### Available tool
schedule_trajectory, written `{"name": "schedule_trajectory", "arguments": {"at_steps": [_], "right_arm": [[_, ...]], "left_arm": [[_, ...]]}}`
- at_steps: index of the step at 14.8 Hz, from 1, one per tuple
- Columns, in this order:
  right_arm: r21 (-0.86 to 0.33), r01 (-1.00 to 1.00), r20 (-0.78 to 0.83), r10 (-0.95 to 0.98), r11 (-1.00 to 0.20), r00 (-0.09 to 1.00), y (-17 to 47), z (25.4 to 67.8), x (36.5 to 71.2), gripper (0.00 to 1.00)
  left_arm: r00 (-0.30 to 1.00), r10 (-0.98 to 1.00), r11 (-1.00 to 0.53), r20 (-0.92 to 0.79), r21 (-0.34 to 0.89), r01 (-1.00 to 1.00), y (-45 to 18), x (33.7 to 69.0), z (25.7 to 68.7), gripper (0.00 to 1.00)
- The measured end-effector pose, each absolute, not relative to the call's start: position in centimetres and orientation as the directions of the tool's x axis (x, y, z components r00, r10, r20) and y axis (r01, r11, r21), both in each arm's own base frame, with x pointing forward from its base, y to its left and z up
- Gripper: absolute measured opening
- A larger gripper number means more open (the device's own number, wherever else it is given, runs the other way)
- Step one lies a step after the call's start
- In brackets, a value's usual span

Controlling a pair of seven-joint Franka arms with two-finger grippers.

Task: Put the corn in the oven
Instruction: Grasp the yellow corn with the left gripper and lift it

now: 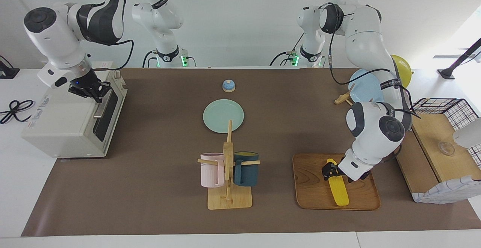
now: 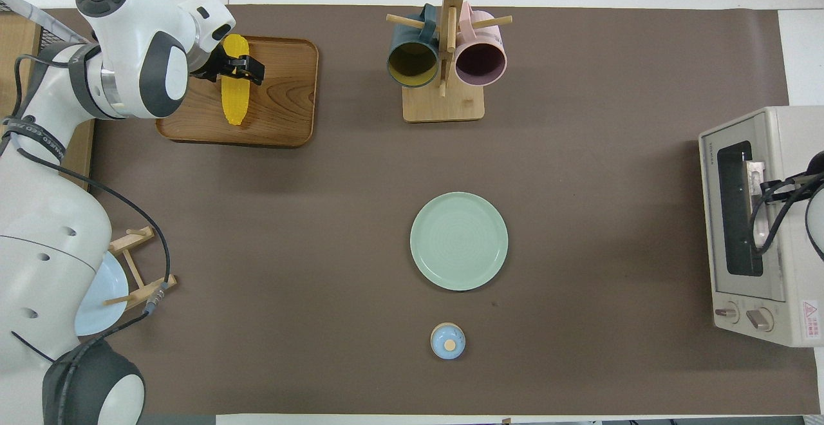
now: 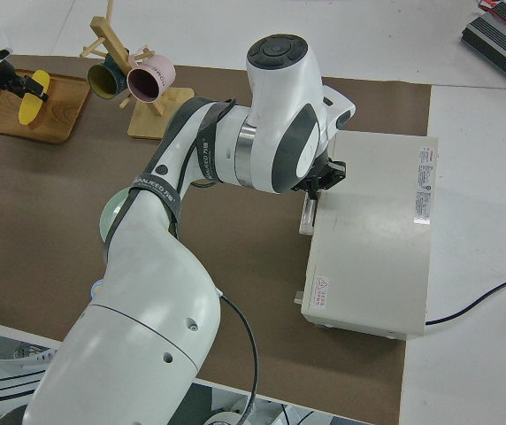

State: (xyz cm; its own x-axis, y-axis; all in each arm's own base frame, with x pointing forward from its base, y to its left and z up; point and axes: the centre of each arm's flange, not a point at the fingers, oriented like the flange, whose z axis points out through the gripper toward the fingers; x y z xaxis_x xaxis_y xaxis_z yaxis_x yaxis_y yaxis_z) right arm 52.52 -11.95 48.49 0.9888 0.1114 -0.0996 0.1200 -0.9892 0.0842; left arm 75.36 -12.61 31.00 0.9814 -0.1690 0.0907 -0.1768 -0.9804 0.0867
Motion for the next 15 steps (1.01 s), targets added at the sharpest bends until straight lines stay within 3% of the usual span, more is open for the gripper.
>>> {"name": "schedule_trajectory", "arguments": {"at_steps": [11,14,15], "right_arm": [[0.079,0.121,-0.114,0.111,-0.99,0.987,-11.9,47.5,52.1,0.01],[0.079,0.126,-0.114,0.116,-0.989,0.987,-11.6,47.4,52.1,0.01],[0.079,0.128,-0.115,0.119,-0.989,0.986,-11.3,47.3,52.1,0.01]], "left_arm": [[0.978,-0.173,-0.98,0.117,0.082,-0.183,-12.4,75.7,30.3,0.97],[0.978,-0.174,-0.98,0.117,0.082,-0.184,-12.4,75.8,30.3,0.6],[0.977,-0.174,-0.979,0.119,0.082,-0.185,-12.4,75.8,30.4,0.56]]}}
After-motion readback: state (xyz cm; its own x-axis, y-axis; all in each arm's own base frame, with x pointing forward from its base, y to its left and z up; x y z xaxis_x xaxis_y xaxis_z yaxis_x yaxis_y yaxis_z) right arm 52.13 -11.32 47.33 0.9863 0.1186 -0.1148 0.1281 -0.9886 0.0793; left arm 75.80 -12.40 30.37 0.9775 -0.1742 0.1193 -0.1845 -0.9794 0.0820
